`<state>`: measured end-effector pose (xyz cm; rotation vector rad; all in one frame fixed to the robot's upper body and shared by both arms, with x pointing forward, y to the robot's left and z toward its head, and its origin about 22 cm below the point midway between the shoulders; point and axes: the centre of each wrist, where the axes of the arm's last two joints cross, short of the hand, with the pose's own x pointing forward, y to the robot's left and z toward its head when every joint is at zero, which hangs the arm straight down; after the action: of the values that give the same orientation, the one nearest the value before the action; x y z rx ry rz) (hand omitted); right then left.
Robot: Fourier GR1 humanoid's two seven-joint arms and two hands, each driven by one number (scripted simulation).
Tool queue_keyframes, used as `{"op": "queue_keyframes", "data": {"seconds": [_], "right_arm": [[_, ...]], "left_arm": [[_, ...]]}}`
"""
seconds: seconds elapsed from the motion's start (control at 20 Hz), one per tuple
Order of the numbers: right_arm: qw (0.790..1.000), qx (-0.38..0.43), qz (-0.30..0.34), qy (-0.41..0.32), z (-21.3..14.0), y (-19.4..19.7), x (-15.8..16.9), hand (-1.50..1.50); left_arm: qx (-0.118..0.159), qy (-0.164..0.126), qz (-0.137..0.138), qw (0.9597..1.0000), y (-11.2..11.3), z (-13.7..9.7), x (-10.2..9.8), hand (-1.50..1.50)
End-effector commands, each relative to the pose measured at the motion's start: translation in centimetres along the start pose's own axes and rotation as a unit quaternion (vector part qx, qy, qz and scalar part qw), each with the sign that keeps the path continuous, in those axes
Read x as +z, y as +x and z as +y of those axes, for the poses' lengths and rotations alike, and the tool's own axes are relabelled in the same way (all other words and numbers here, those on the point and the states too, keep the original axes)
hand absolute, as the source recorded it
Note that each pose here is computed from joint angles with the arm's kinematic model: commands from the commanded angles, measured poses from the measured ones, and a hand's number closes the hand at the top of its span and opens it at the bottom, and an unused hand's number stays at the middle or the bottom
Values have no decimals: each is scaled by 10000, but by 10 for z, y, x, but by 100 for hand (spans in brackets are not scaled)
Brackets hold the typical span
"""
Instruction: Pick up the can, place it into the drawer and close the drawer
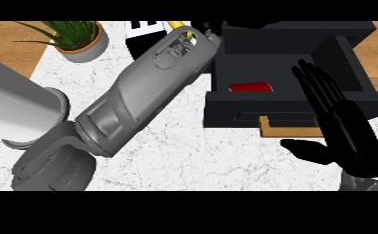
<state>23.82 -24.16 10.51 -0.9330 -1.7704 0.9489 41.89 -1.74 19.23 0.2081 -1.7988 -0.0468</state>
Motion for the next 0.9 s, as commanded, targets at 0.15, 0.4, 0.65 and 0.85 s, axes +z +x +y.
{"op": "queue_keyframes", "data": {"seconds": [0.15,0.4,0.65,0.85], "right_arm": [[9992,317,234,-105,43,-25,-8,-150],[9984,289,463,-168,84,-29,-29,-150],[9964,608,585,-102,111,-43,-44,-150],[9942,805,696,-150,112,-60,-57,-150]], "left_arm": [[15,94,75,9999,6,26,-5,-150],[-162,176,91,9997,9,60,-14,-150],[-60,125,106,9998,16,72,-9,-150],[-104,31,133,9999,13,91,-6,-150]]}}
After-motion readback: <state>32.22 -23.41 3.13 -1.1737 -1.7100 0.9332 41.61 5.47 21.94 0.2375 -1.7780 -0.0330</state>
